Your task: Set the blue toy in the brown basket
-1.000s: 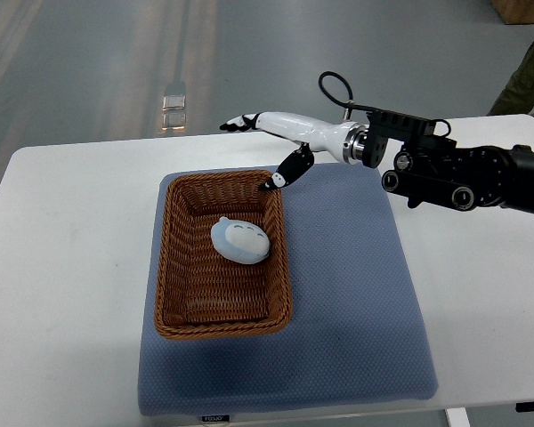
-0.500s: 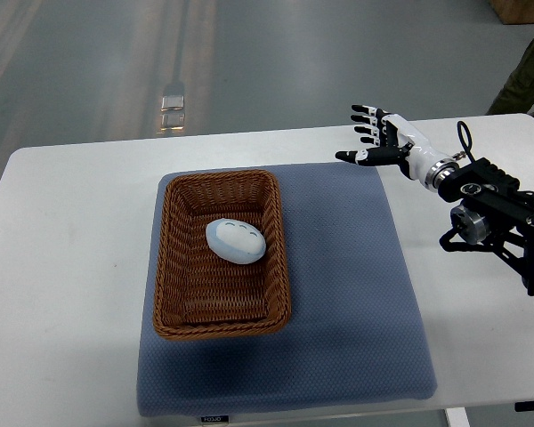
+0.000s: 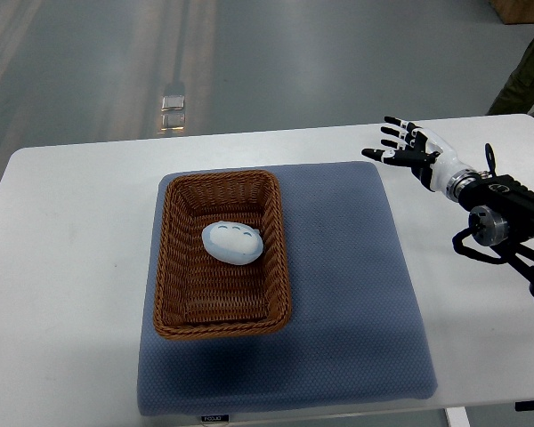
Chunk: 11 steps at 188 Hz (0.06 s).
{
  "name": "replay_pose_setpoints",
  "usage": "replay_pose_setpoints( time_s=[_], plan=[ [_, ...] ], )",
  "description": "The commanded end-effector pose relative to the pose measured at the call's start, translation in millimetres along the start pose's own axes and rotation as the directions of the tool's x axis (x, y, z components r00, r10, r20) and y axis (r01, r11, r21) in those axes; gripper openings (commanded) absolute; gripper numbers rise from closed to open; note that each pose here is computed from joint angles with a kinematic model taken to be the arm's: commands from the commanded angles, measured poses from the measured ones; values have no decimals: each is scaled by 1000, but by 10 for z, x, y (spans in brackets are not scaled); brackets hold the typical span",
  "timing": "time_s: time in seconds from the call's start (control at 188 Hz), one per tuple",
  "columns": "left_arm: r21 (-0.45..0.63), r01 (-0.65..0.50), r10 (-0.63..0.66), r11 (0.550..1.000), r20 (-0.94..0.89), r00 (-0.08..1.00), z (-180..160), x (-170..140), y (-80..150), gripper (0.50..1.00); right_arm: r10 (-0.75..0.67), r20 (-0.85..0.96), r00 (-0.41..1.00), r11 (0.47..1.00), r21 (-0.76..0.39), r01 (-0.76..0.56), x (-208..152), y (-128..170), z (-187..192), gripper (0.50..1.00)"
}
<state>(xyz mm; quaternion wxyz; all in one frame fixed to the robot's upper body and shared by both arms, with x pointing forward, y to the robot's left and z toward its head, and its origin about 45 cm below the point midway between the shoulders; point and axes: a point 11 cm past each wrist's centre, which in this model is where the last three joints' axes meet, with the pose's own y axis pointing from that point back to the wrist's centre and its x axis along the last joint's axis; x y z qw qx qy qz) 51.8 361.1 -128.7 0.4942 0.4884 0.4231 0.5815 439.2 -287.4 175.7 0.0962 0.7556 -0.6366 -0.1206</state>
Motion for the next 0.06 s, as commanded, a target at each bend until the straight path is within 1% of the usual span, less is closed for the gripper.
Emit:
replay_pose_setpoints(
  time_s=[0.0,0.053],
  plan=[
    [0,2,-2,1000,0,1000,1,-5,0,1000,7,16,1000,1000,8,-8,18,-8,-17,913],
    [0,2,-2,1000,0,1000,1,-5,0,1000,8,16,1000,1000,8,-8,25,-4,-12,913]
  ],
)
